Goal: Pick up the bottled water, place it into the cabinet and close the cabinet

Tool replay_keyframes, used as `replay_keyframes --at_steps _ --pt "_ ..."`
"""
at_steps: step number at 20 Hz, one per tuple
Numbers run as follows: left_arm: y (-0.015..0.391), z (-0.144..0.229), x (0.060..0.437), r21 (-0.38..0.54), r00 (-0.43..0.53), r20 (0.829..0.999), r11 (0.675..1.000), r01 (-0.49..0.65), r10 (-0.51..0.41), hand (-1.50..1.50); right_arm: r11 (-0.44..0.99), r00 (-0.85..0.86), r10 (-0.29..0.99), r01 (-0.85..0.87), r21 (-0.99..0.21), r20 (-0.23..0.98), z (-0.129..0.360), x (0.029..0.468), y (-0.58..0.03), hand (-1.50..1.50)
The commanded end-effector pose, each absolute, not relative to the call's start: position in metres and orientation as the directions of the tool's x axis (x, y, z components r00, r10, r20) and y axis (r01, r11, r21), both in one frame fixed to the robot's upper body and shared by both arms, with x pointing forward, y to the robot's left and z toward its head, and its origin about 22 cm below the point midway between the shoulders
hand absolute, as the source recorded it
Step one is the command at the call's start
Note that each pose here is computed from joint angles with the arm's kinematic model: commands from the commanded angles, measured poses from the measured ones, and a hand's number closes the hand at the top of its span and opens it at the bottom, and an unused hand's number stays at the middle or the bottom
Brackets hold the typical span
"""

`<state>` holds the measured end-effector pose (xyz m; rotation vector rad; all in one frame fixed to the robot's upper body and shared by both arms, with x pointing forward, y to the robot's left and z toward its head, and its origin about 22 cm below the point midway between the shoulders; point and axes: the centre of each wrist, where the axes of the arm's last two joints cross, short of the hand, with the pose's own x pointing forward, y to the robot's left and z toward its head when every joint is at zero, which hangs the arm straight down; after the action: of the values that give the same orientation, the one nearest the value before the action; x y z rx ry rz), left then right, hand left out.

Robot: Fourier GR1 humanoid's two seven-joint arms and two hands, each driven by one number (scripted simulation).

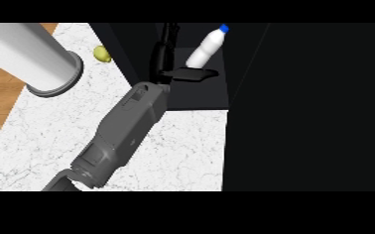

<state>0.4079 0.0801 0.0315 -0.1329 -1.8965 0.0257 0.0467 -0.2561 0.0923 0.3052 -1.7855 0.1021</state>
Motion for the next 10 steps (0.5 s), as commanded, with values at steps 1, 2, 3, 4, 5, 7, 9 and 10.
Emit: replay_keyframes --at_steps 1,2,3,4,5,7,9,10 --pt "0.08 0.013 0.386 -0.165 -0.286 0.934 0.969 0.182 0.213 -1.5 0.97 -0.25 -0.11 -0.238 0.049 0.962 0.129 0.04 -0.254 -1.5" --pt "0.073 0.026 0.384 -0.177 -0.29 0.929 0.964 0.197 0.23 -1.5 0.965 -0.242 -0.12 -0.254 0.056 0.963 0.119 0.041 -0.262 -1.5" --pt "0.079 0.005 0.372 -0.195 -0.287 0.924 0.956 0.218 0.254 -1.5 0.965 -0.243 -0.119 -0.256 0.055 0.963 0.125 0.038 -0.252 -1.5" --pt "0.076 0.0 0.361 -0.219 -0.273 0.919 0.943 0.251 0.286 -1.5 0.966 -0.247 -0.11 -0.254 0.045 0.963 0.124 0.04 -0.257 -1.5" --pt "0.071 0.007 0.358 -0.231 -0.266 0.913 0.93 0.287 0.309 -1.5 0.964 -0.249 -0.121 -0.262 0.054 0.961 0.125 0.039 -0.254 -1.5" --pt "0.065 0.007 0.34 -0.236 -0.282 0.904 0.926 0.296 0.321 -1.5 0.971 -0.261 -0.116 -0.231 0.054 0.958 0.12 0.045 -0.261 -1.5" --pt "0.06 0.008 0.327 -0.273 -0.274 0.89 0.908 0.317 0.364 -1.5 0.966 -0.241 -0.102 -0.255 0.039 0.965 0.128 0.035 -0.256 -1.5" --pt "0.067 -0.001 0.318 -0.261 -0.286 0.888 0.906 0.334 0.361 -1.5 0.973 -0.246 -0.106 -0.225 0.049 0.964 0.131 0.037 -0.251 -1.5"
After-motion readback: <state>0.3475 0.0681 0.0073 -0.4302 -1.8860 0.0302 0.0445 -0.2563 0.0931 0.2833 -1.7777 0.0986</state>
